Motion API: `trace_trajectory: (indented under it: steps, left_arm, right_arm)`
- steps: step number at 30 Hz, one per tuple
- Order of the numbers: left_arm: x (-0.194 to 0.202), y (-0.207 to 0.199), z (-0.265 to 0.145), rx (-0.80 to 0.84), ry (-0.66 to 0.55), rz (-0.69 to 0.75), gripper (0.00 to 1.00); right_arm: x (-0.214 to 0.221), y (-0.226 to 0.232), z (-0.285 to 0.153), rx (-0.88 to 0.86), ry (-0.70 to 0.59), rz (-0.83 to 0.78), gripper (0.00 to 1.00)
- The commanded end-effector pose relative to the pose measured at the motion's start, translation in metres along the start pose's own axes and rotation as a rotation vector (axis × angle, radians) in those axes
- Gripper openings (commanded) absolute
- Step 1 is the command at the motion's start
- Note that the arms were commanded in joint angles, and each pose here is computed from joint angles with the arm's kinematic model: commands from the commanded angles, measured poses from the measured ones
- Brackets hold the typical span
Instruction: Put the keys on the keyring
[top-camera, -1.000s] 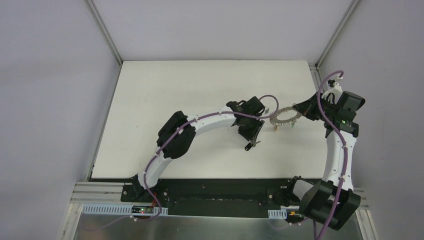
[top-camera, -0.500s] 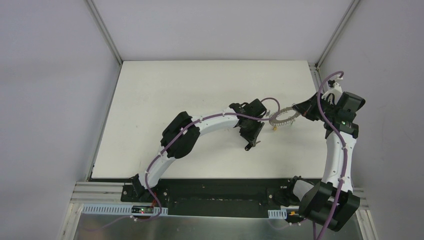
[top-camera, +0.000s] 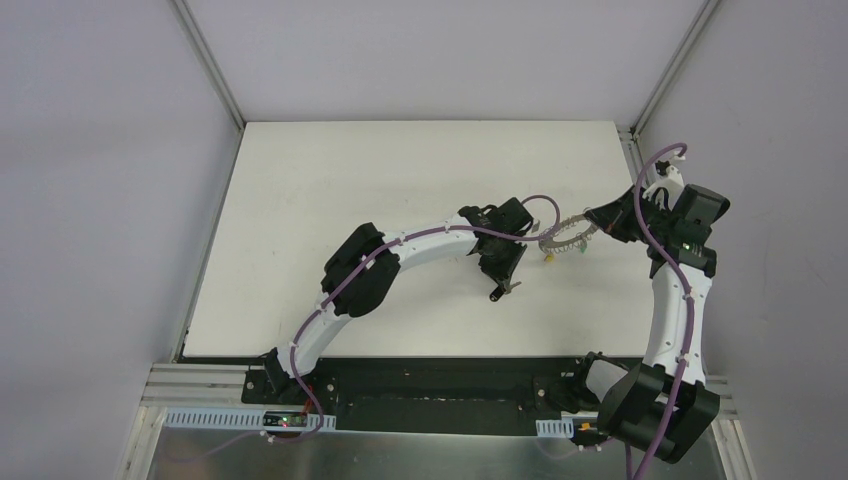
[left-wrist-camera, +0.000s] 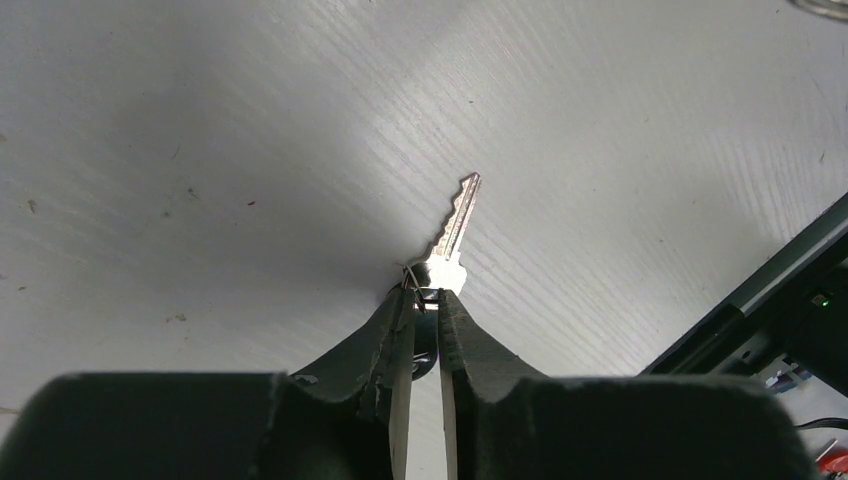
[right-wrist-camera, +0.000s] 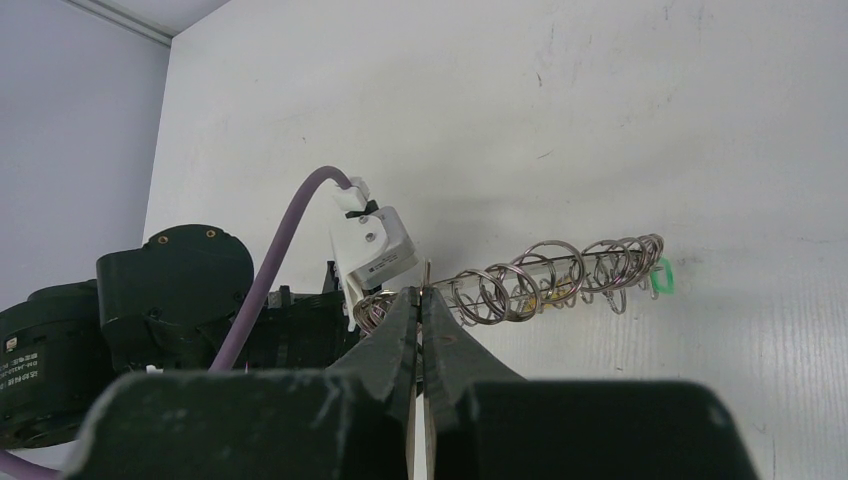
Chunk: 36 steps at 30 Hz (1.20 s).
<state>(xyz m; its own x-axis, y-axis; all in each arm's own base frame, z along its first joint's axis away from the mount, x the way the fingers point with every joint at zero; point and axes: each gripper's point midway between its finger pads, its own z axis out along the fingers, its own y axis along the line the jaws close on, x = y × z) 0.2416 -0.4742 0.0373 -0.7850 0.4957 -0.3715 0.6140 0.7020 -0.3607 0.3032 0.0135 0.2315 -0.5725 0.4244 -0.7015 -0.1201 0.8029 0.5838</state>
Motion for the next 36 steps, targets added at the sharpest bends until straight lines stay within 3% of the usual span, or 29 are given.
trace_trajectory:
  steps: [1, 20, 28, 36]
  left_arm:
    - [-0.0082, -0.0037, -0.0047, -0.004, -0.017, 0.010, 0.15]
    - [-0.0108, 0.0014, -0.0075, -0.022, -0.025, 0.024, 0.03]
    - [-0.0123, 0.0032, -0.0064, -0.032, -0.028, 0.034, 0.11]
    - [-0.0115, 0.0035, -0.0034, -0.031, -0.021, 0.033, 0.12]
  right_arm:
    - [-0.0134, 0.0132, -0.0070, -0.044, -0.058, -0.046, 0.00]
    - [-0.0134, 0.0139, -0.0078, -0.049, -0.062, -0.045, 0.00]
    - [-0.0131, 0.0142, -0.0077, -0.054, -0.060, -0.042, 0.00]
    - [-0.0128, 0.0138, -0.0079, -0.053, -0.063, -0.042, 0.00]
